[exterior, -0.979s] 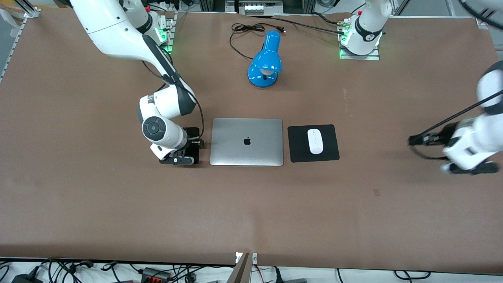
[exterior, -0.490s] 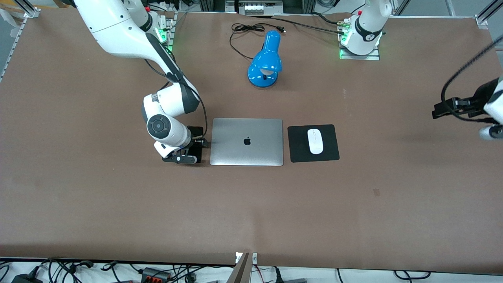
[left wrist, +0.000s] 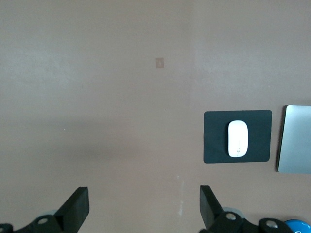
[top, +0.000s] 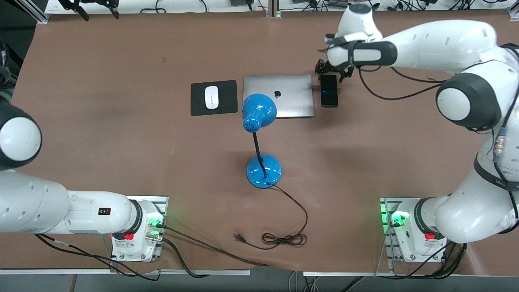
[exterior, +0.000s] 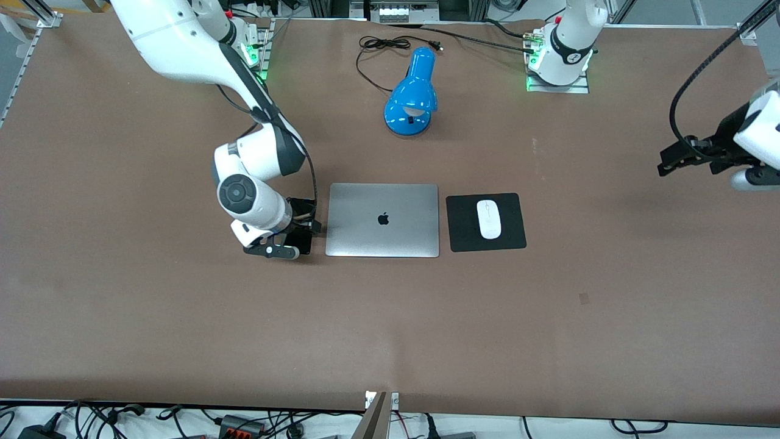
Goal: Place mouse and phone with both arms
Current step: 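Release the mouse and withdraw the left gripper while the right carries the phone, then set the phone beside the laptop and withdraw the right gripper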
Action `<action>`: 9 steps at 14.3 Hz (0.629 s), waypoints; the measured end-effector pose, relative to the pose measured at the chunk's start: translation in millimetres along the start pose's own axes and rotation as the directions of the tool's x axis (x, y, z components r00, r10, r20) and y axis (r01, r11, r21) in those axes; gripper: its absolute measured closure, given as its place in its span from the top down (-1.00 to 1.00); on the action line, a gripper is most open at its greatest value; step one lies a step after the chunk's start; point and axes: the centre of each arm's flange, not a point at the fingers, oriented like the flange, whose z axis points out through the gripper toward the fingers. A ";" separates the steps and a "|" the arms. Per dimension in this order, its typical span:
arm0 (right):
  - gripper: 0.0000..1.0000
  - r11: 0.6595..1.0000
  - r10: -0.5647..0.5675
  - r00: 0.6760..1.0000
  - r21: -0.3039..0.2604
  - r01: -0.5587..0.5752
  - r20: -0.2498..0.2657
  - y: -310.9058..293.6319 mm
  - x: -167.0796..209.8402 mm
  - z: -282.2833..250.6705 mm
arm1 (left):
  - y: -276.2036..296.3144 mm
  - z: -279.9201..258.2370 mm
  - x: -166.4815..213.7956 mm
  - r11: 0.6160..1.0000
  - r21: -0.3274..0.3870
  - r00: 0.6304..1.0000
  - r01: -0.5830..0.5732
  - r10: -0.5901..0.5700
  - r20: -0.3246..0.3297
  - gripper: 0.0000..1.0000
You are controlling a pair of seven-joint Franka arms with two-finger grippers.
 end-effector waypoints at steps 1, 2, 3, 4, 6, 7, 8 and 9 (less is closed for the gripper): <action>1.00 1.000 0.008 1.000 -0.004 -0.008 0.004 2.7 7.1 -28.2 | 1.2 -0.1 -3.6 1.000 0.000 1.000 -0.003 0.003 -0.001 1.00; 1.00 1.000 0.013 1.000 -0.004 -0.013 0.005 7.2 15.7 -60.1 | 2.2 -0.1 -5.1 1.000 0.001 1.000 -0.005 0.005 -0.001 1.00; 1.00 1.000 0.012 1.000 -0.001 -0.012 0.002 14.2 24.8 -92.2 | 2.8 0.4 -5.6 1.000 0.001 1.000 -0.005 0.005 0.000 1.00; 1.00 1.000 0.009 1.000 0.002 -0.009 0.000 24.3 33.5 -121.7 | 2.8 1.5 -5.7 1.000 0.001 1.000 -0.005 0.005 0.002 1.00; 1.00 1.000 0.016 1.000 0.008 -0.016 0.000 55.3 50.5 -170.2 | 1.5 3.8 -6.3 1.000 0.002 1.000 -0.003 0.003 0.011 1.00; 1.00 1.000 0.026 1.000 0.010 -0.026 0.000 74.0 58.2 -190.6 | 1.3 4.7 -6.6 1.000 0.002 1.000 -0.003 0.003 0.016 1.00; 1.00 0.999 0.033 0.999 0.012 -0.033 0.001 92.4 64.5 -208.7 | 1.7 5.5 -7.1 1.000 0.002 1.000 -0.004 0.004 0.021 1.00; 1.00 0.999 0.035 0.999 0.013 -0.035 0.007 108.8 68.3 -224.1 | 2.2 5.8 -7.6 1.000 0.003 1.000 -0.005 0.005 0.025 1.00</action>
